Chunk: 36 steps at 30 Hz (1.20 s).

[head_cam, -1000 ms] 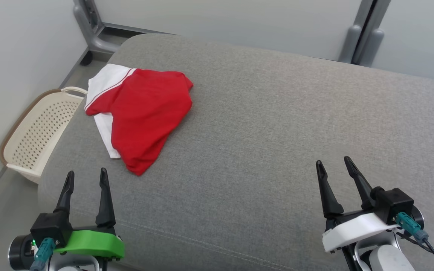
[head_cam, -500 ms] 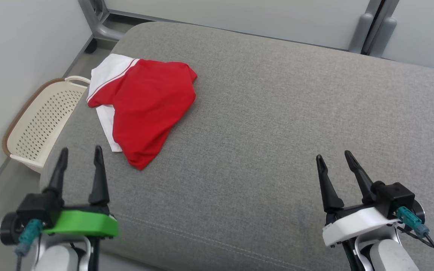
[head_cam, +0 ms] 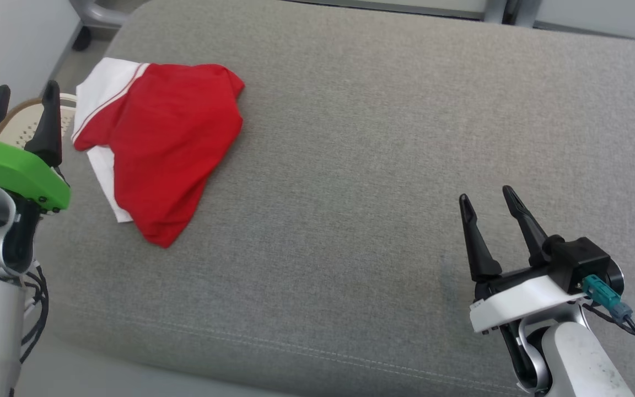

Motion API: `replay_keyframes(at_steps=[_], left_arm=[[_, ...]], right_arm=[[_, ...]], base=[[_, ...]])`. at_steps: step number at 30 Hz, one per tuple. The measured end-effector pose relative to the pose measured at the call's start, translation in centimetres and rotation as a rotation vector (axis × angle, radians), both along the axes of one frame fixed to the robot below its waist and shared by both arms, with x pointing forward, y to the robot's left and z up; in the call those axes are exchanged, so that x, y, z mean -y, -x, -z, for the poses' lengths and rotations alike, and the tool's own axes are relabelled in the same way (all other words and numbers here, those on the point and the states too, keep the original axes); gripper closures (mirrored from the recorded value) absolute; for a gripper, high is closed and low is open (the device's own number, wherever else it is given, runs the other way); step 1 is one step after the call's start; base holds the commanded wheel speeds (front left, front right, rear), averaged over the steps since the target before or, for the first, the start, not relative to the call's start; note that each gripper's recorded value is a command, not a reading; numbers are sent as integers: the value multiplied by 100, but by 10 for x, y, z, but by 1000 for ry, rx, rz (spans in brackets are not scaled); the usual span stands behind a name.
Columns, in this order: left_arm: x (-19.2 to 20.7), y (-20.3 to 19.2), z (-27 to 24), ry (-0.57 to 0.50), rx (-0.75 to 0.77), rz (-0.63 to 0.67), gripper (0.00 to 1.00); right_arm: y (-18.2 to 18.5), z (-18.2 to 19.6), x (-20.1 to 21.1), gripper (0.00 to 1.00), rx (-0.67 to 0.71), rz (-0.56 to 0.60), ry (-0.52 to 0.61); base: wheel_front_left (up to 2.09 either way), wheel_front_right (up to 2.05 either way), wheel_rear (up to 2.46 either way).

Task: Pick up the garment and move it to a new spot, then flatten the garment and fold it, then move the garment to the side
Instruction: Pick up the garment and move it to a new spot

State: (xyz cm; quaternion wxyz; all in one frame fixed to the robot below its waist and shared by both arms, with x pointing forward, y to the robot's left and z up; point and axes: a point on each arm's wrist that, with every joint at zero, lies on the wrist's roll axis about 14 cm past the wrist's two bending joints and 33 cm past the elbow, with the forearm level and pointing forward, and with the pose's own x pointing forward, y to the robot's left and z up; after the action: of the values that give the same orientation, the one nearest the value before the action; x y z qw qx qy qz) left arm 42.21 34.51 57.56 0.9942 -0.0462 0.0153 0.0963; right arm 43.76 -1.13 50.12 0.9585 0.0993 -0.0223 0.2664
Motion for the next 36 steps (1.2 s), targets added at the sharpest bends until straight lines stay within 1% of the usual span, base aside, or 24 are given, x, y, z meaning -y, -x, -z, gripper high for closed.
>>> replay_keyframes(at_steps=[6,9,16,20,21,22,24,27,32,36], left_arm=[[1,-37,62,154,-256,30,0],[3,-49,91,202,-357,29,0],[7,-59,155,283,-545,0,0],[15,-59,185,348,-618,-12,0],[17,-60,190,359,-622,-15,22],[19,-61,194,354,-622,-14,100],[25,-63,199,361,-629,-4,100],[25,-65,196,334,-594,2,100],[2,-76,162,208,-432,-24,100],[-6,-87,128,114,-295,-27,100]], right_arm=[[-11,15,18,0,-31,49,4],[-14,25,28,0,-50,73,12],[-23,45,50,0,-86,125,33],[-26,55,59,0,-106,146,42],[-27,57,61,0,-110,150,45],[-27,60,62,0,-115,153,48],[-28,63,63,0,-126,156,51],[-29,64,61,0,-127,148,50],[-30,61,55,0,-122,135,45],[-30,54,53,0,-107,130,40]], base=[[0,0,0],[0,0,0],[0,0,0],[0,0,0],[0,0,0],[0,0,0],[0,0,0],[0,0,0],[0,0,0],[0,0,0]])
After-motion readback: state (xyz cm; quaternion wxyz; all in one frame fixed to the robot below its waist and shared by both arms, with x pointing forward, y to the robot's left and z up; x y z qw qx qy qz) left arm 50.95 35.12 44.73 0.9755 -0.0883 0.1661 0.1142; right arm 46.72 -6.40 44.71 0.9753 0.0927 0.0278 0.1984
